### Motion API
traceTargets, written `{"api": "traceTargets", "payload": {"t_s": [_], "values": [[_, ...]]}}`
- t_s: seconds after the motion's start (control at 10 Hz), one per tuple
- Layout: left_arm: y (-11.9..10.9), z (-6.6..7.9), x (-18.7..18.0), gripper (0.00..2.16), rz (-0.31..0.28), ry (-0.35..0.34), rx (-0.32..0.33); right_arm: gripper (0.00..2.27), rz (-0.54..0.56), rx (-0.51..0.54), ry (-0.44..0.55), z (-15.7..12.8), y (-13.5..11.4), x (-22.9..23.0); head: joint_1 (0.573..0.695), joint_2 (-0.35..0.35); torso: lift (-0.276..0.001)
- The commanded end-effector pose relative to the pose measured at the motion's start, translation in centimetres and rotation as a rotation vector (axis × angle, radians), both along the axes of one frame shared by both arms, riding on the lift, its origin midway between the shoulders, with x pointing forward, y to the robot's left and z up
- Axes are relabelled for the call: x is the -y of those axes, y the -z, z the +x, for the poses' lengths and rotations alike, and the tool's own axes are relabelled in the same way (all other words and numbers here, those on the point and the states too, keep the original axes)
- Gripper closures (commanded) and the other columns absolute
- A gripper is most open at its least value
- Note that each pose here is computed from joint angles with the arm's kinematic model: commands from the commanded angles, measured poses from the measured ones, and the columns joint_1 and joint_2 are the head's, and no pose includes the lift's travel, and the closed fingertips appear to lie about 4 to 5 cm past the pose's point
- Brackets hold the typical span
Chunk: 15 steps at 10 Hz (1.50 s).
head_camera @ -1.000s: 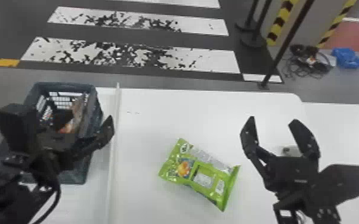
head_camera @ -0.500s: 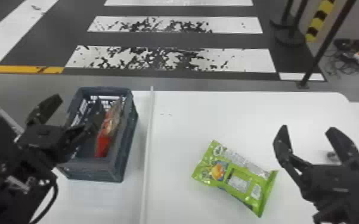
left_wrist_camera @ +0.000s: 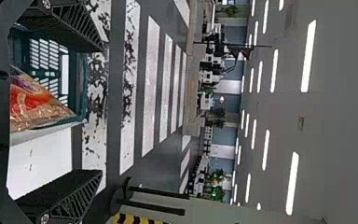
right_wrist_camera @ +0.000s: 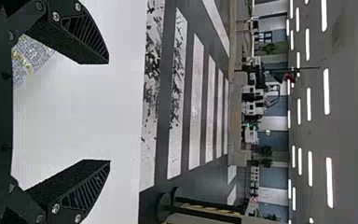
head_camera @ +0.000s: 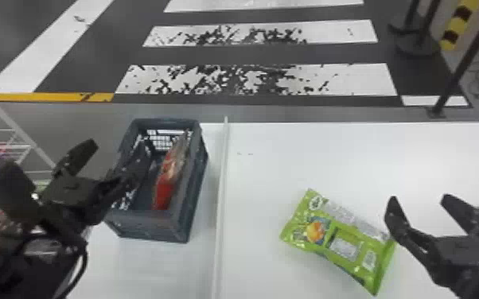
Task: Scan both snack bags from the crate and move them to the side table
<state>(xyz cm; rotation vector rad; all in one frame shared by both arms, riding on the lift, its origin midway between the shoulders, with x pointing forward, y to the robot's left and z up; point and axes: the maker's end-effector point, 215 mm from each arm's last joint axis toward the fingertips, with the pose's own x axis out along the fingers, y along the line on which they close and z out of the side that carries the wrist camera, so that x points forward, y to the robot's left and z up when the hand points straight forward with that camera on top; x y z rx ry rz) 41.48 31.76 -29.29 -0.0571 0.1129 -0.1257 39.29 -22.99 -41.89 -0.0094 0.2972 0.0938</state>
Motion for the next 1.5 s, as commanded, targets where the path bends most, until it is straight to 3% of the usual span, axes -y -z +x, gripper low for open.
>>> {"api": "traceTargets", "payload": {"t_s": [0.0,0.2,0.3,0.4,0.5,0.6,0.7,1.2,1.4], "values": [[0.6,-0.6,-0.6,0.07,-0.013,-0.002,-0.02,0.2,-0.016,-0.056,0.016,0.8,2.1,1.2,0.695,0.126,-0.029],[1.3,-1.8,-1.2,0.07,-0.034,-0.007,-0.039,0.2,-0.013,-0.074,0.019,1.4,3.2,2.1,0.695,0.114,-0.029],[1.5,-2.3,-1.4,0.07,-0.038,-0.011,-0.045,0.31,-0.005,-0.08,0.002,1.4,3.3,1.4,0.695,0.11,-0.029],[1.5,-2.7,-1.4,0.07,-0.04,-0.012,-0.049,0.85,0.002,-0.097,-0.019,1.1,3.8,0.1,0.695,0.112,-0.029],[1.8,-2.9,-1.3,0.07,-0.044,-0.012,-0.053,1.71,-0.003,-0.149,-0.047,0.4,4.8,-1.5,0.695,0.127,-0.029],[1.9,-3.1,-1.2,0.07,-0.048,-0.012,-0.056,2.1,-0.015,-0.234,-0.08,-0.9,6.2,-2.8,0.695,0.148,-0.029],[2.2,-3.1,-1.2,0.07,-0.046,-0.013,-0.061,2.25,-0.011,-0.293,-0.131,-2.4,6.7,-4.5,0.695,0.173,-0.029],[3.0,-3.3,-1.1,0.07,-0.051,-0.016,-0.078,2.25,-0.004,-0.482,-0.278,-9.1,8.4,-11.1,0.695,0.296,-0.029],[3.3,-3.4,-1.2,0.07,-0.05,-0.016,-0.084,2.25,-0.007,-0.507,-0.326,-10.5,8.3,-13.4,0.695,0.34,-0.029]]}}
